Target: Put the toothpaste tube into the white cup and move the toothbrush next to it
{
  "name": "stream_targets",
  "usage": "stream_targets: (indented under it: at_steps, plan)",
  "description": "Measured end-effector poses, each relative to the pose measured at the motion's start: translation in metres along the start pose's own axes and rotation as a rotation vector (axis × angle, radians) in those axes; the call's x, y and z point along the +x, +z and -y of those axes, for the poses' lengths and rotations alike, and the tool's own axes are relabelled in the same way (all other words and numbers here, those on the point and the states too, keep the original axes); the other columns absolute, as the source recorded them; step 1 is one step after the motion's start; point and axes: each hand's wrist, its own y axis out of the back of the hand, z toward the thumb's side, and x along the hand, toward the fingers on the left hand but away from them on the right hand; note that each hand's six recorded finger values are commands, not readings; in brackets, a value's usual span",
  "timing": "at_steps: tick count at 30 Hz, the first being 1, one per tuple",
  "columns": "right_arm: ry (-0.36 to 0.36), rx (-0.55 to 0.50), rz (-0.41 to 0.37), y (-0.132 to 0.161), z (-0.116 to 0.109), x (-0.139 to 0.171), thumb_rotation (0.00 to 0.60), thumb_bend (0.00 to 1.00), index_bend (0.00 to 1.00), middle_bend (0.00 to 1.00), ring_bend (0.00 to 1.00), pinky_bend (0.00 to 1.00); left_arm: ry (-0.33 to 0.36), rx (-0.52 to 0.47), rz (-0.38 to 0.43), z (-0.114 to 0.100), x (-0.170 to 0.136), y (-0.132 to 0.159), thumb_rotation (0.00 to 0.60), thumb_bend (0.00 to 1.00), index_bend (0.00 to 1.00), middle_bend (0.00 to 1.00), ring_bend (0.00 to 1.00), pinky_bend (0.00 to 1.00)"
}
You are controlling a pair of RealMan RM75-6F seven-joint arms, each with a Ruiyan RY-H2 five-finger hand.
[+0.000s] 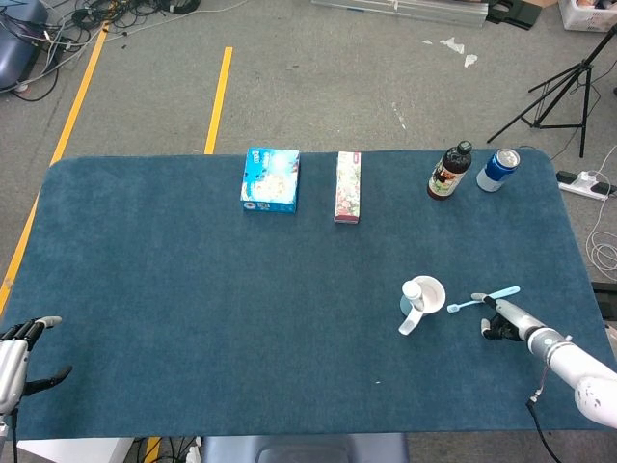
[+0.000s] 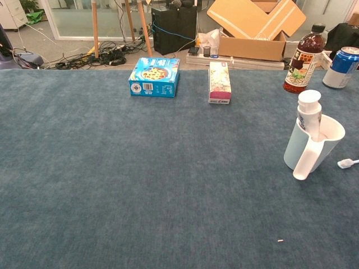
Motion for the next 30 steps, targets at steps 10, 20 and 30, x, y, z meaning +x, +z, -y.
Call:
stream_targets:
  at_steps: [10,20,30]
  plan:
    - [-0.197,0.088,-0.124,0.016,-0.020,0.021,0.600,0.62,0.24,0.84,0.93,1.00,-0.001,0.000,0.001,0.000,0.000,0.000,0.600,0.10,0.28,0.34,0.35,0.45]
    - [-0.603,0.401,-0.300,0.040,-0.049,0.046,0.600,0.51,0.36,0.36,0.41,0.58,0.000,0.000,0.000,0.000,0.000,0.000,0.600,0.10,0.28,0.34,0.35,0.45]
    - [-0.668,0.728,-0.210,0.022,-0.050,0.026,0.600,0.32,0.36,0.06,0.01,0.15,-0.001,-0.002,0.002,0.000,0.000,0.001,0.600,0.10,0.28,0.34,0.35,0.45]
